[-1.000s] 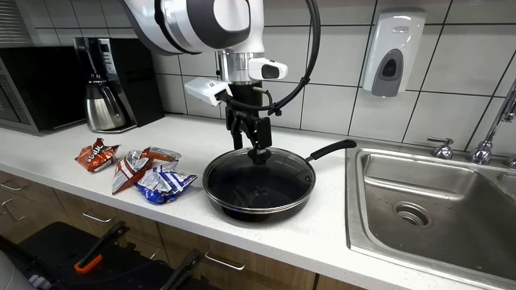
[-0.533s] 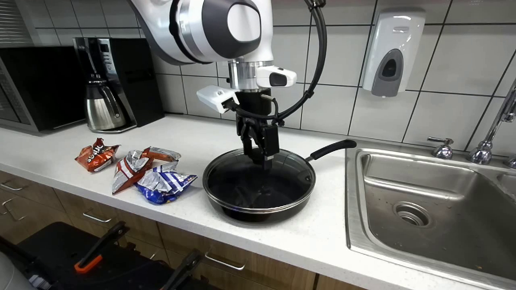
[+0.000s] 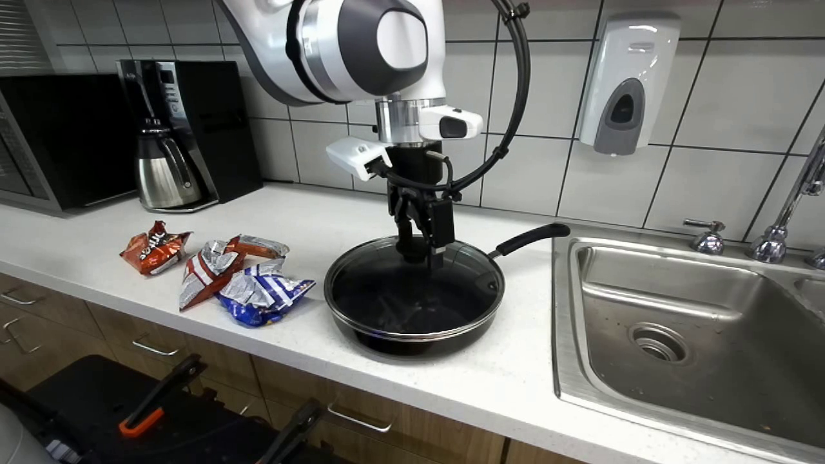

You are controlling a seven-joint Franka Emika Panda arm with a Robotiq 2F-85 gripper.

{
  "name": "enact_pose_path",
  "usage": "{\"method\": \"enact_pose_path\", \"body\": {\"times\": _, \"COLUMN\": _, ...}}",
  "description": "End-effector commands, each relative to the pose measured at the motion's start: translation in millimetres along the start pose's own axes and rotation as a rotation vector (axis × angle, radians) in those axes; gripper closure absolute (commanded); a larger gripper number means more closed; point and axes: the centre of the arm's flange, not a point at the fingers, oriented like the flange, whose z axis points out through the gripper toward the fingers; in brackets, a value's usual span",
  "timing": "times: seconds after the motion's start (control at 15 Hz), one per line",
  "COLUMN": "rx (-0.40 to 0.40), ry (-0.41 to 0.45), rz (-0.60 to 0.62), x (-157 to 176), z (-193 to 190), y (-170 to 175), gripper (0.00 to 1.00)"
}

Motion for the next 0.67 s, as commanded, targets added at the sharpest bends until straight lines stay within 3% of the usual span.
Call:
{"method": "enact_pose_path", "body": {"times": 0.0, "rx": -0.008, "ry": 0.012, "rz": 0.016, "x": 6, "z": 1, "y": -8, "gripper": 0.00}}
{"method": "enact_pose_path", "body": {"times": 0.07, "rx": -0.007, "ry": 0.012, "rz": 0.015, "x": 6, "z": 1, "y": -9, "gripper": 0.25}}
{"method": "enact_pose_path", "body": {"times": 0.13, "rx": -0.006, "ry": 0.012, "rz": 0.014, "x": 6, "z": 1, "y": -10, "gripper": 0.26}}
{"method": "enact_pose_path", "body": {"times": 0.4, "rx": -0.005, "ry": 0.029, "rz": 0.003, "x": 4, "z": -8, "y": -20, "gripper": 0.58}}
{"method": "enact_pose_path", "body": {"times": 0.6, "rx": -0.011, "ry": 0.043, "rz": 0.004, "x": 2, "z": -17, "y": -21, "gripper": 0.61}}
